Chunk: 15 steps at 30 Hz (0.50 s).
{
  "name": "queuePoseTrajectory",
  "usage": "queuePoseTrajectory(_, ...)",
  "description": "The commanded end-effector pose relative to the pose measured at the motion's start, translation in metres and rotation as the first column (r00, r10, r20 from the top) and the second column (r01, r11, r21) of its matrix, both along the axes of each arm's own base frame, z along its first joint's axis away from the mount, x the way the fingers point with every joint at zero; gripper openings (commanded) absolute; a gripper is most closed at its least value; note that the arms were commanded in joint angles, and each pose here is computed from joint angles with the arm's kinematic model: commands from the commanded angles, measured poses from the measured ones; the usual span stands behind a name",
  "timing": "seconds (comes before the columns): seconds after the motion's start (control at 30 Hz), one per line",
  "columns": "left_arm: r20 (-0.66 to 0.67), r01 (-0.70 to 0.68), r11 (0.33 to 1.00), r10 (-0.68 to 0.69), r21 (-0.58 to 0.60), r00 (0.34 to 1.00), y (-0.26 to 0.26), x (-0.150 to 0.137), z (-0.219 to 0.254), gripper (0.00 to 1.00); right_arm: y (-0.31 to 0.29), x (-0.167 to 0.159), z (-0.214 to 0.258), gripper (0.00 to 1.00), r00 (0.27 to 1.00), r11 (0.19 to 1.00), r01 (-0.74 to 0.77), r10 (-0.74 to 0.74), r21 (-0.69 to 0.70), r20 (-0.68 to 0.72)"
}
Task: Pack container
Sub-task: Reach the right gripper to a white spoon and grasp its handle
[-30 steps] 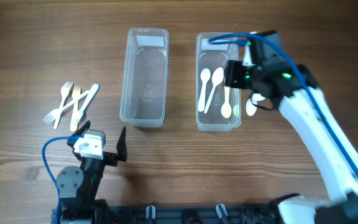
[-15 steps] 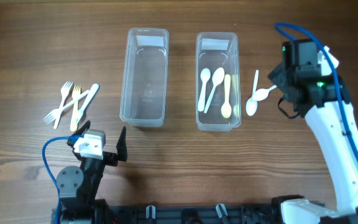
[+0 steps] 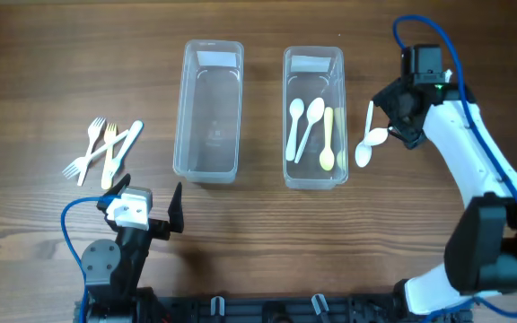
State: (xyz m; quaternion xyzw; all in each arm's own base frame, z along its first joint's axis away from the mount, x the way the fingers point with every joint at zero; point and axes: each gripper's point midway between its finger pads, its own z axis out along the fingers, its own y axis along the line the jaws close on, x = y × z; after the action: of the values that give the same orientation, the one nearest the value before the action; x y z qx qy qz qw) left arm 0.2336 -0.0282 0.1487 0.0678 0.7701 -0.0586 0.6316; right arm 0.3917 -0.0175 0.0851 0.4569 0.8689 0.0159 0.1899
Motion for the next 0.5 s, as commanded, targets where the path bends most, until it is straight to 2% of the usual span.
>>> queuePoseTrajectory(0.0,0.009,0.015,1.0,-0.015,0.018,1.0,-0.002,0.0,-0.001,1.0,0.006,0.0,-0.021,0.84,0.999,0.998,0.041,-0.039,0.047,-0.032)
queuePoseTrajectory(0.23,0.009,0.015,1.0,-0.015,0.018,1.0,-0.002,0.0,-0.001,1.0,0.001,0.006,-0.032,0.8,0.996,0.995,0.086,-0.084,0.054,-0.032)
queuePoseTrajectory(0.47,0.009,0.015,1.0,-0.015,0.018,1.0,-0.002,0.0,-0.001,1.0,-0.014,0.0,-0.053,0.8,0.991,0.995,0.096,-0.092,0.04,-0.093)
